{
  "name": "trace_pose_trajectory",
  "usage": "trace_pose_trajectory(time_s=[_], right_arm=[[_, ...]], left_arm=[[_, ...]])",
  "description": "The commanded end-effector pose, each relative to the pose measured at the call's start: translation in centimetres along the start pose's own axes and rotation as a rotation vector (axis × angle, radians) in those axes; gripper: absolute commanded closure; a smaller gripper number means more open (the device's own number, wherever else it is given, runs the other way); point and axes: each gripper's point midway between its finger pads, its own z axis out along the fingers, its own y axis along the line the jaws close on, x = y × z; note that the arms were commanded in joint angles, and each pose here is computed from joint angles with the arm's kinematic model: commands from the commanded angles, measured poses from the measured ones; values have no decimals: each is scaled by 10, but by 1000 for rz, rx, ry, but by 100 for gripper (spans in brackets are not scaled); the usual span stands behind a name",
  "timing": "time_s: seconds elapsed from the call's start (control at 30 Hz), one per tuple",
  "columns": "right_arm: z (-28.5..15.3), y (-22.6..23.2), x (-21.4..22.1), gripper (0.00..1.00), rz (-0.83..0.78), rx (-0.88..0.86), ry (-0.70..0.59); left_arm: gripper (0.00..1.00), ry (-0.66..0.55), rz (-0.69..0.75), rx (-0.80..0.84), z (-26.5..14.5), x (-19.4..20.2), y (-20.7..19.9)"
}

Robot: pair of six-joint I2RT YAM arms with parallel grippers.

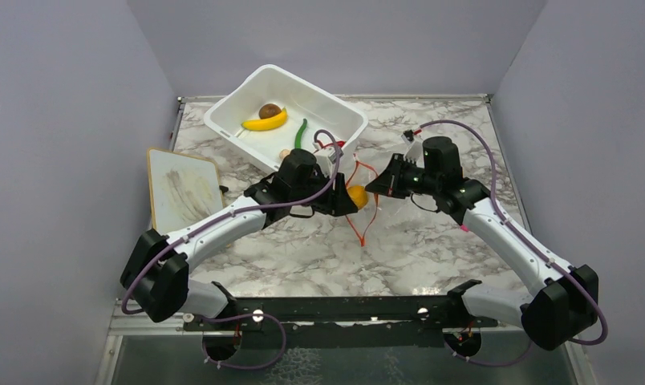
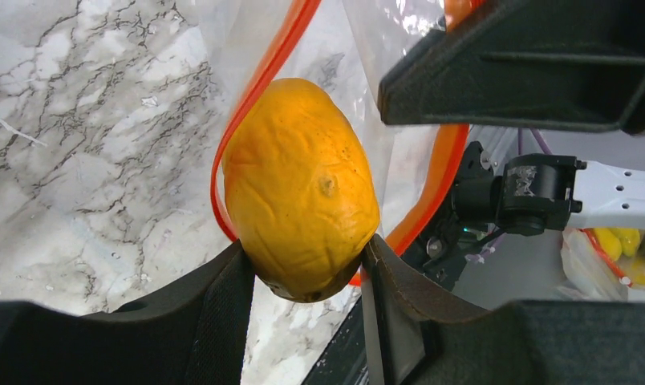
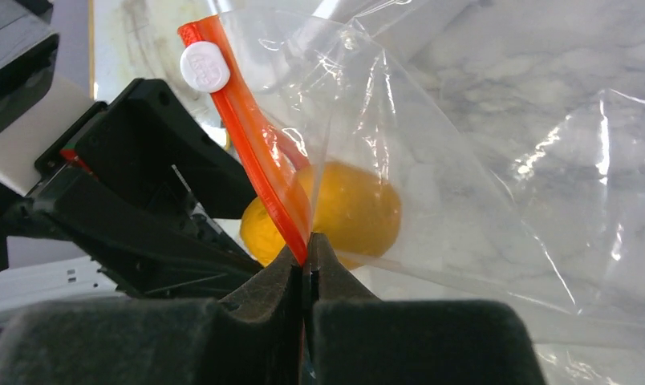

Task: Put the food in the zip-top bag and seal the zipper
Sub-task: Place the fake vegetable in the zipper food storage bag, then pick up the fake fruit from the bin.

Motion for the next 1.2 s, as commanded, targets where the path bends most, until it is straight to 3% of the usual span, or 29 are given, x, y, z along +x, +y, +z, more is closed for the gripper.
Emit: trace_pose_trajectory(time_s=[0.0,0.2,0.4,0.63,0.8,0.93,1.17], right_arm=[[1,17,9,99,-7,-118,47],[-1,11,13,99,-2,-89,49],[-6,7,11,99,-13,-57,24],[-8,5,10,99,-9,-42,4],[-11,-5,5,99,-24,19,-31],[-12,-8,4,99,-40,37,-37],[-14,-7,-2,99,-89,48,-47]], left_arm=[[65,-2,11,5,5,-9,-6],[33,-11,18,34,4,-13,-15],[17,-31,29,37,-4,-14,-19],[17,-87,37,62,-27,-22,-34],[21,-173,79,-23,-47,-46,-34],[26,-227,149,-176,-60,-71,-19],[33,-251,310,-575,-70,-117,47]])
